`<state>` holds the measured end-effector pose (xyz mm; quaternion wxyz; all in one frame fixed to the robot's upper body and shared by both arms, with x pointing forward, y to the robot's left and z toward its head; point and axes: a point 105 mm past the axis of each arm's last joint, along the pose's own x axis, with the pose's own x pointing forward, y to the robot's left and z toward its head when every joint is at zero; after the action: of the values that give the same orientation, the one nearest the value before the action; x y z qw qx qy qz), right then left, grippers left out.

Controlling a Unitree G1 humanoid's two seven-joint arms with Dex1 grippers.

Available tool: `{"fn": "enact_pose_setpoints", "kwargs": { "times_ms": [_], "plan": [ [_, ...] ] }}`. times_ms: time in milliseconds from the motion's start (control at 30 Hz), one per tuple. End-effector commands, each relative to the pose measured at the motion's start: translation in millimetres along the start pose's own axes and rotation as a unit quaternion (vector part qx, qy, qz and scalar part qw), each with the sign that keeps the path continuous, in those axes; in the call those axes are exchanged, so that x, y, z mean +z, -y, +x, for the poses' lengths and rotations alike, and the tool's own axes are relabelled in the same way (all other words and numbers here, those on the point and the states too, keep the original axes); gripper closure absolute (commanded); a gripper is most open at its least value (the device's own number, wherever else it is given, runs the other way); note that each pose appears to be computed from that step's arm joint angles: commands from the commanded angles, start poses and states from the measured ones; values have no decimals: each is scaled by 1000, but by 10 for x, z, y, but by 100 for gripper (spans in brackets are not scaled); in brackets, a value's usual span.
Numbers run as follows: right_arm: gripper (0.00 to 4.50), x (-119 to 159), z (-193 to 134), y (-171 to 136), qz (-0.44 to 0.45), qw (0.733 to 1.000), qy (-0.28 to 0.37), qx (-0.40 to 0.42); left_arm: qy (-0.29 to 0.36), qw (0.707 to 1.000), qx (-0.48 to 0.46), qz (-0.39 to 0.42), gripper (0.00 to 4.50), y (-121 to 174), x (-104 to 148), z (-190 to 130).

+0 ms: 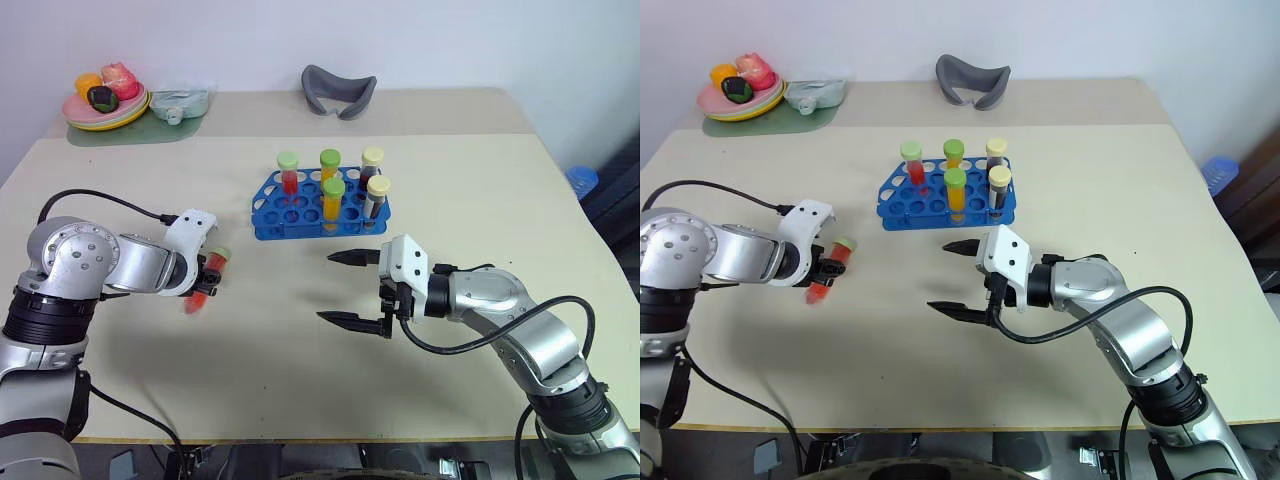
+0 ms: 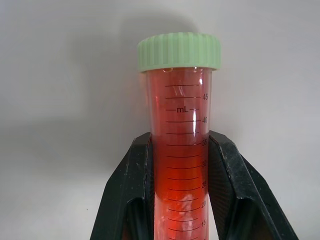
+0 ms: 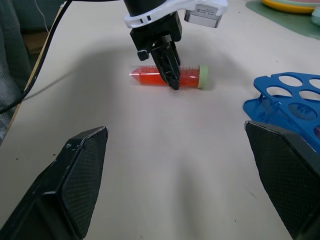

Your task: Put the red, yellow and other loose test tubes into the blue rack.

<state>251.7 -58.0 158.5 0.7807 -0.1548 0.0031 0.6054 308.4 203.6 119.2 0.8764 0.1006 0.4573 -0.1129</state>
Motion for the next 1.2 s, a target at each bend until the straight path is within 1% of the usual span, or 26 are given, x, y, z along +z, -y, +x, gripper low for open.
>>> {"fn": "enact_pose_setpoints", "kwargs": {
  "times_ms": [33,67,100,133,167,200,233,300,367,433,500,567,667,767,900,1200],
  "plan": [
    [0,120,-11,-30,-23,1000,17,1,73,997,32,-9,351,-93,259,-170],
    [0,111,-22,-24,-21,1000,16,-2,137,990,38,-1,351,-86,451,-311],
    [0,106,-30,-20,-19,1000,15,-4,180,983,39,7,351,-68,571,-412],
    [0,96,-47,-3,-14,1000,15,-12,261,964,51,13,351,-73,773,-570],
    [0,89,-60,9,-10,1000,16,-17,316,947,58,20,351,-73,895,-689],
    [0,73,-85,55,-1,999,18,-35,393,917,56,41,351,-21,1056,-864],
    [0,57,-110,97,7,998,19,-52,450,889,52,64,351,44,1156,-1006],
    [0,22,-160,181,21,996,22,-88,510,855,45,85,351,150,1233,-1105],
    [0,-5,-201,262,29,992,26,-123,563,823,-7,76,351,327,1283,-1136],
    [0,-23,-228,324,36,987,30,-152,607,790,-24,85,351,459,1284,-1124],
    [0,-38,-252,370,43,983,34,-173,616,776,-10,136,351,584,1247,-958],
    [0,-50,-270,393,44,981,34,-186,619,770,-16,155,351,677,1193,-779],
    [0,-58,-310,421,45,978,34,-201,635,763,-11,116,351,642,1172,-612],
    [0,-68,-337,432,45,976,32,-209,640,762,-5,98,351,621,1153,-449],
    [0,-76,-333,411,47,976,32,-210,647,758,-35,72,351,681,1160,-318],
    [0,-61,-336,433,45,975,35,-216,642,762,-53,64,351,743,1187,-114]
  ]
}}
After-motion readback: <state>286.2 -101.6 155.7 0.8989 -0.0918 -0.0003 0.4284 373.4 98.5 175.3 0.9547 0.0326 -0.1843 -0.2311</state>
